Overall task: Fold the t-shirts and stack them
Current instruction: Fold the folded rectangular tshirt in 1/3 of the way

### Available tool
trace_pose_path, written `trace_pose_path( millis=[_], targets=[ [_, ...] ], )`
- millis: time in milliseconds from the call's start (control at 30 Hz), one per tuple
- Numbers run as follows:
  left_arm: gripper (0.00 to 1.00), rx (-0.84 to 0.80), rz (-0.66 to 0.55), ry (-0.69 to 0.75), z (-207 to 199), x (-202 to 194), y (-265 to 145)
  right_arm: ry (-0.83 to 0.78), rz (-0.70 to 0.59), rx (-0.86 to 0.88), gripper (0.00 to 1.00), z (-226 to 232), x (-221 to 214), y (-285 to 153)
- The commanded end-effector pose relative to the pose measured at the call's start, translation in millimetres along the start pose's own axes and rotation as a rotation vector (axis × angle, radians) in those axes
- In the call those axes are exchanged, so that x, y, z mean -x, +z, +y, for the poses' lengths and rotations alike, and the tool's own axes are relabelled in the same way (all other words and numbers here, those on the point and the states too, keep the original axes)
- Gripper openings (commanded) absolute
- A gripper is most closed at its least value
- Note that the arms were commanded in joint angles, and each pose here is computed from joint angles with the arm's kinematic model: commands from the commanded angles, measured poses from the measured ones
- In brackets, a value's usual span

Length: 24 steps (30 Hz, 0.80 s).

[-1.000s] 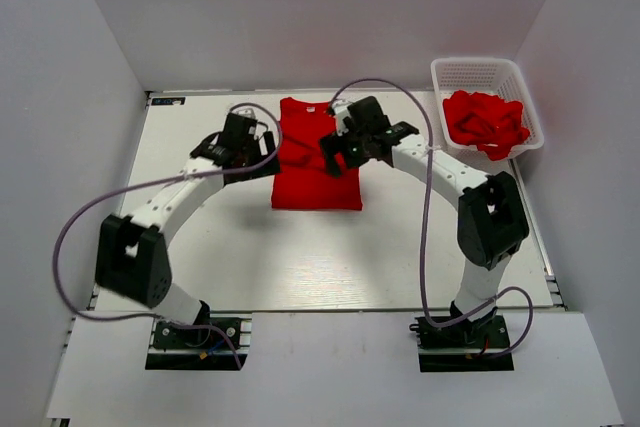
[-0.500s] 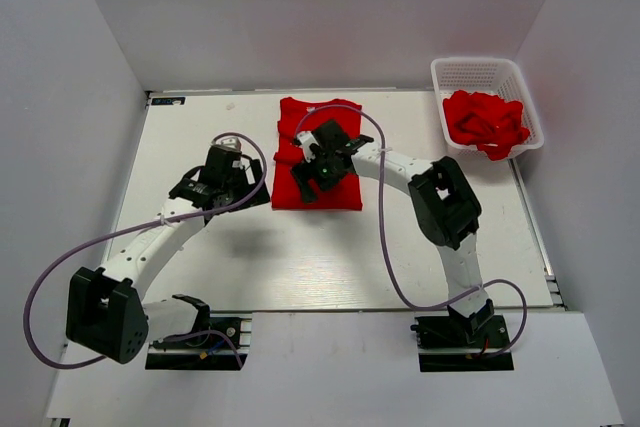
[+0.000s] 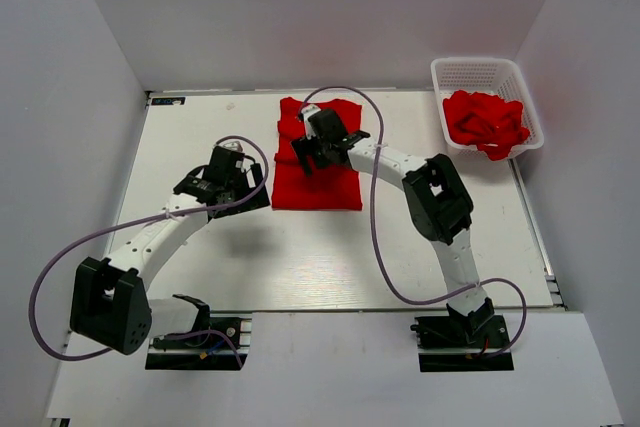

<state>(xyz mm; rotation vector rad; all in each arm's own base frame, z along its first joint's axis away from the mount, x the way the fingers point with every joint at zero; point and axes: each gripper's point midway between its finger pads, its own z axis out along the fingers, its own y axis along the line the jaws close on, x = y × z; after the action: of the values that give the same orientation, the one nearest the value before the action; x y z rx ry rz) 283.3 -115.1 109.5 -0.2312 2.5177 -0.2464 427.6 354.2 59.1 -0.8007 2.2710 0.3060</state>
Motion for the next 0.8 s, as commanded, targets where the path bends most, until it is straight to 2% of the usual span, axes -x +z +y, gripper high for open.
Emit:
trace_pose_path(
  millis=[0,67,100,233,333,433,500,600,700,767],
  targets=[
    [1.00,-0.009,-0.028,-0.012,-6,14,-5,0.061,-0.113,-0.156,0.90,-36,33,12],
    [1.00,-0.009,-0.028,-0.012,-7,15,-7,0.103,-0.153,-0.213,0.90,-54,48,12],
    [1.00,-0.009,-0.028,-0.012,-7,15,-7,0.121,-0.136,-0.276,0.90,-68,40,22],
    [1.00,-0.003,-0.018,-0.011,-6,14,-9,0.115,-0.199,-0.459,0.90,-116,59,21],
    [1.00,0.006,-0.022,-0.002,-4,16,-11,0.131,-0.263,-0.524,0.90,-144,83,16],
    [1.00,0.006,-0.022,-0.002,-4,16,-11,0.149,-0.302,-0.509,0.90,-156,100,9],
    [1.00,0.006,-0.022,-0.002,-4,16,-11,0.145,-0.338,-0.434,0.90,-149,114,4],
    [1.00,-0.018,-0.020,-0.003,-9,16,-11,0.065,-0.350,-0.359,0.90,-140,125,-5],
    [1.00,-0.028,-0.019,-0.003,-12,18,-5,0.068,-0.324,-0.327,0.90,-132,122,-15],
    [1.00,-0.048,-0.030,0.005,-18,22,1,0.099,-0.259,-0.317,0.90,-130,103,-24]
  ],
)
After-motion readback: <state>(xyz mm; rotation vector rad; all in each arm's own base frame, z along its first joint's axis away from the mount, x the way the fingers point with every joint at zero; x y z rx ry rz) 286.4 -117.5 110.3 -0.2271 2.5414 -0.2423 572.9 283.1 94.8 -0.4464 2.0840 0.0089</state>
